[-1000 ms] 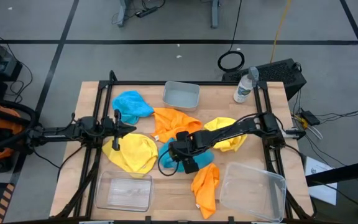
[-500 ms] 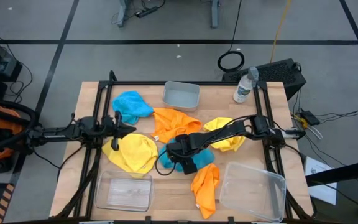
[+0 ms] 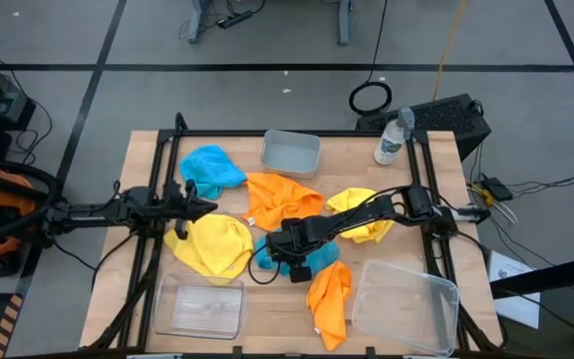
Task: Sort microfiber towel by color & place in baskets
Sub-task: Put the bottom blue microfiber cloth into the right transparent bin
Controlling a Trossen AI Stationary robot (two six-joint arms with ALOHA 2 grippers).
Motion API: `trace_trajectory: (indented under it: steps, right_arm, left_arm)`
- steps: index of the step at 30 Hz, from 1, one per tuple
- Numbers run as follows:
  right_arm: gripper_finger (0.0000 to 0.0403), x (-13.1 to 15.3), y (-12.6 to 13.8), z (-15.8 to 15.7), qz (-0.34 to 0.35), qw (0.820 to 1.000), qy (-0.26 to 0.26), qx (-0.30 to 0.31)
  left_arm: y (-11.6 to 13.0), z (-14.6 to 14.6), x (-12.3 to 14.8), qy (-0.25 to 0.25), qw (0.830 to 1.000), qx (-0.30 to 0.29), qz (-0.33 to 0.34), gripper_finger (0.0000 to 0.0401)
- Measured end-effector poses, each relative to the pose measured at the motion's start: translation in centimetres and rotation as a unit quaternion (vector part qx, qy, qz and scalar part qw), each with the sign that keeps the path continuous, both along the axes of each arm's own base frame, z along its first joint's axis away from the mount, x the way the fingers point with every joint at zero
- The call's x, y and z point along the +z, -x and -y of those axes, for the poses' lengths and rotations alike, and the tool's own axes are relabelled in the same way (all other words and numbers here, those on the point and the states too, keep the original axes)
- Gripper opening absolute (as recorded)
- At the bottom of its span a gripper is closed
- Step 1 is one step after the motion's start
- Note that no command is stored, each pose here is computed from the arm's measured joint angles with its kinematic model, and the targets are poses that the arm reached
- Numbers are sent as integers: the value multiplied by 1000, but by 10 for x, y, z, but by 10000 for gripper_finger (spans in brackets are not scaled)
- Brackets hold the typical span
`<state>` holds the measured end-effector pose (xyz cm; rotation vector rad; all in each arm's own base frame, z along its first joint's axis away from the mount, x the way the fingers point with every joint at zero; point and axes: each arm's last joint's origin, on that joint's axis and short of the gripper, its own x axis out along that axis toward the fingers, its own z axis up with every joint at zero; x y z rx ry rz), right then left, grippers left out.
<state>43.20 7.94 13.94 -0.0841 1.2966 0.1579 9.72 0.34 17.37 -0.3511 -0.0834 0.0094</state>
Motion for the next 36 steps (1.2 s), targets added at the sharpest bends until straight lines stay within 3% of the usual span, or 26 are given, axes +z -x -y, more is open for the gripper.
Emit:
trace_trajectory:
  steps: [7, 19, 29, 34, 36]
  right_arm:
    - [15, 25, 5, -3, 26, 1000, -9, 1]
    - [10, 87, 19, -1, 102, 995, -10, 18]
    - [9, 160, 49, -6, 213, 970, 106, 54]
    - [9, 181, 62, -11, 246, 957, 139, 62]
    - [9, 185, 65, -15, 251, 954, 145, 78]
  left_arm:
    - [3, 5, 16, -25, 996, -22, 82, 8]
    - [-1, 11, 24, -22, 992, -41, 119, 9]
    - [-18, 18, 38, -24, 994, -64, 89, 8]
    - [-36, 27, 50, -50, 992, -78, 81, 8]
    - [-45, 35, 54, -82, 987, -110, 80, 8]
